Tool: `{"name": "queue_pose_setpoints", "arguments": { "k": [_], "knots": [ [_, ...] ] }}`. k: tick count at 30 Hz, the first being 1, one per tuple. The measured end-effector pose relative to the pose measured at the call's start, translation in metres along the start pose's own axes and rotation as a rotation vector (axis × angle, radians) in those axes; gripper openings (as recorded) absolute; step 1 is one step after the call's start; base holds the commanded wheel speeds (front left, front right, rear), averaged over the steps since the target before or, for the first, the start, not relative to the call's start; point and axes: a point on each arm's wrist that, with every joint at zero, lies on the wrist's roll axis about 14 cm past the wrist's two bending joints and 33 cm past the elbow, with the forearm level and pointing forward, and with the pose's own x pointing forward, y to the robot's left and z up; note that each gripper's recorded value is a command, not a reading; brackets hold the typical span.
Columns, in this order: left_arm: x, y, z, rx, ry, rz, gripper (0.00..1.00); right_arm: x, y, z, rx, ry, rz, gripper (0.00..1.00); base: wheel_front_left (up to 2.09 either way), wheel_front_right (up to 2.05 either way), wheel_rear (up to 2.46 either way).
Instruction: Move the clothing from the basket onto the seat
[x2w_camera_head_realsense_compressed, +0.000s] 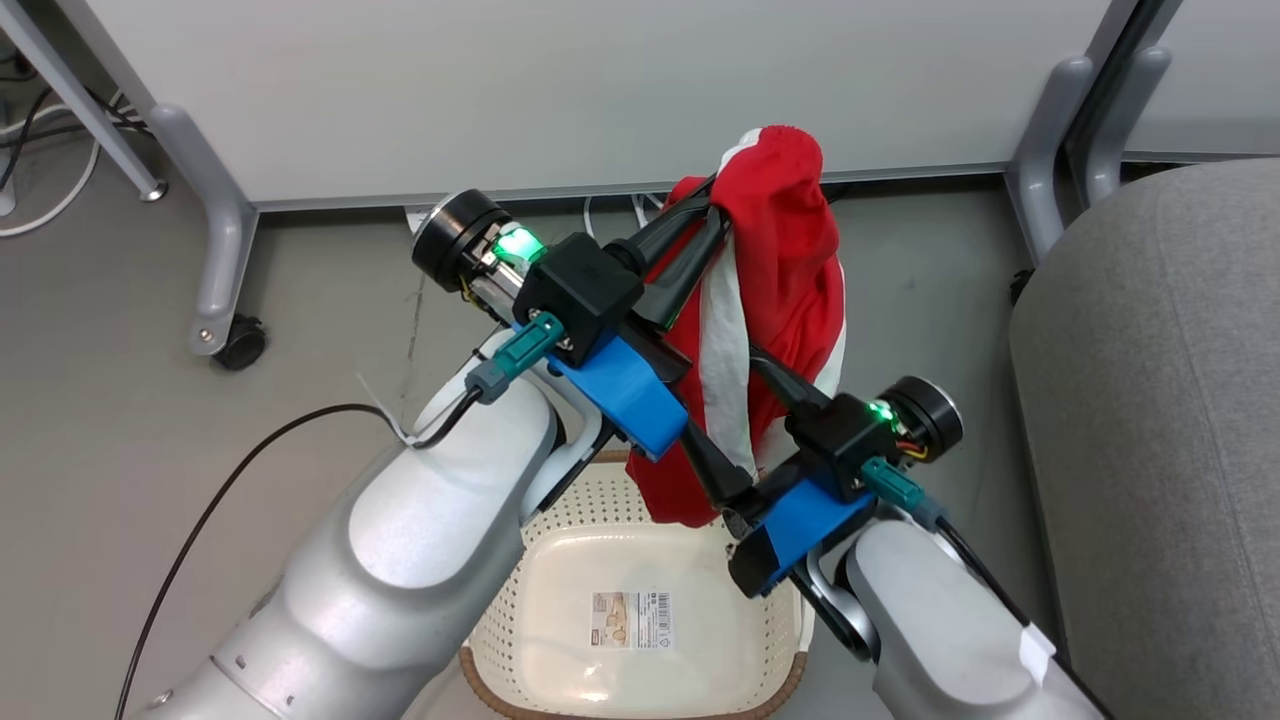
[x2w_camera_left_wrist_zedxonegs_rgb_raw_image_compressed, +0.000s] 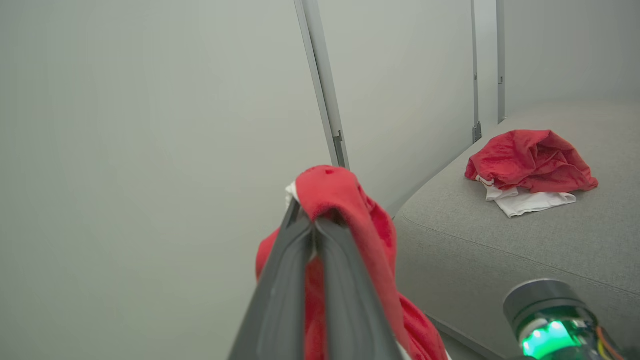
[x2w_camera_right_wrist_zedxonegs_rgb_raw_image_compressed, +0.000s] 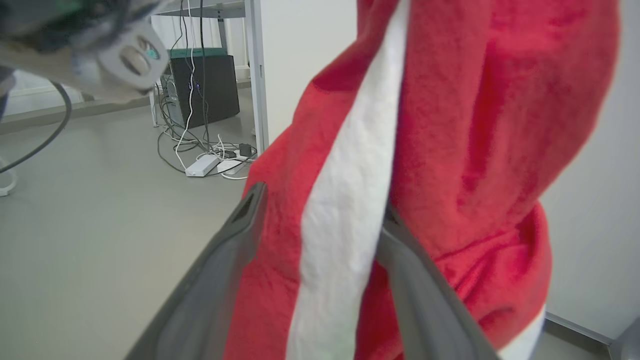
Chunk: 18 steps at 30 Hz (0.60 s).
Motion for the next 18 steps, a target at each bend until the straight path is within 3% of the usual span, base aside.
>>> {"name": "queue_pose_setpoints", "arguments": {
  "k": [5, 6, 7, 18],
  "knots": [
    [0.002, 0.003, -0.004, -0.007, 0.005, 0.003, 0.00, 0.017, 0.001, 0.000, 0.012, 0.003, 0.032, 1.00, 0.00, 0.00, 0.00],
    [0.002, 0.003, -0.005, -0.008, 0.006, 0.004, 0.00, 0.020, 0.002, -0.001, 0.020, 0.007, 0.037, 0.15, 0.00, 0.00, 0.00],
    [0.002, 0.004, -0.006, -0.008, 0.007, 0.005, 0.00, 0.022, 0.002, 0.000, 0.028, 0.007, 0.041, 0.00, 0.00, 0.00, 0.00],
    [0.003, 0.008, -0.004, -0.011, 0.000, 0.017, 0.00, 0.031, 0.004, 0.007, 0.028, -0.006, 0.064, 0.00, 0.00, 0.00, 0.00]
  ]
}}
